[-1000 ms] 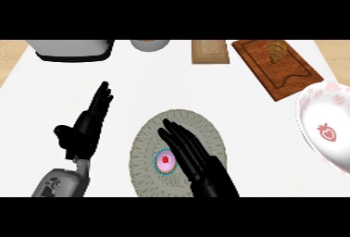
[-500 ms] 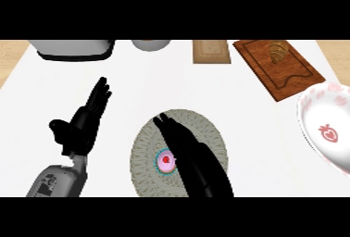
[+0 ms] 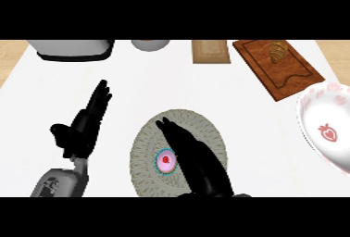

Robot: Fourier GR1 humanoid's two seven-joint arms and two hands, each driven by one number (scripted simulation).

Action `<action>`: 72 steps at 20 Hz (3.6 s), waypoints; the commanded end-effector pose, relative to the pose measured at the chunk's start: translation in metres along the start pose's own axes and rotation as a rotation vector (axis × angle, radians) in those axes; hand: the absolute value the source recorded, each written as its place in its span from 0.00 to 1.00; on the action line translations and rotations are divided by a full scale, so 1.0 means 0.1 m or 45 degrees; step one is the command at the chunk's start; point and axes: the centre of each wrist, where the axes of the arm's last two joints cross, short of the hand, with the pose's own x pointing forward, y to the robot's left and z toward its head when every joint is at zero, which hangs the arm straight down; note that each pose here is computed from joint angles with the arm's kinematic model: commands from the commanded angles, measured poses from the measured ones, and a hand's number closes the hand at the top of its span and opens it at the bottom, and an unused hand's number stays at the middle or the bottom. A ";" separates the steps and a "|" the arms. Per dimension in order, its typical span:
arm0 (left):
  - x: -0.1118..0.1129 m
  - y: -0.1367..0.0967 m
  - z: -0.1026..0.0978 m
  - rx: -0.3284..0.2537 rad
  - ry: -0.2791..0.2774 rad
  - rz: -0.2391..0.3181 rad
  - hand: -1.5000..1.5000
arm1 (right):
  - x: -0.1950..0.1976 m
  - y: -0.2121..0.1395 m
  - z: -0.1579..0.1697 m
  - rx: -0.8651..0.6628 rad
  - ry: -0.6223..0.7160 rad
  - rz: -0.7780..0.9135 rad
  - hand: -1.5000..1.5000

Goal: Pick the cupcake from the placemat and place it in the bowl

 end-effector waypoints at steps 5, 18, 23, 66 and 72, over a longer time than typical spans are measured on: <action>-0.12 -0.02 0.12 0.001 0.004 -0.002 0.50 | -0.13 0.14 0.08 0.017 -0.062 -0.140 0.00; 0.03 0.09 0.02 0.013 0.008 0.003 0.50 | -0.41 0.21 -0.04 0.040 -0.032 -0.284 0.00; 0.08 -0.15 0.04 -0.001 0.017 -0.018 0.50 | -0.44 0.42 -0.07 0.054 -0.034 -0.302 0.00; -0.08 0.11 0.12 0.095 0.032 0.014 0.50 | -1.35 0.05 1.00 0.023 -0.320 -0.135 1.00; -0.08 0.05 0.20 0.068 0.036 -0.002 0.50 | -1.29 -0.50 1.57 -0.203 -0.563 -0.110 1.00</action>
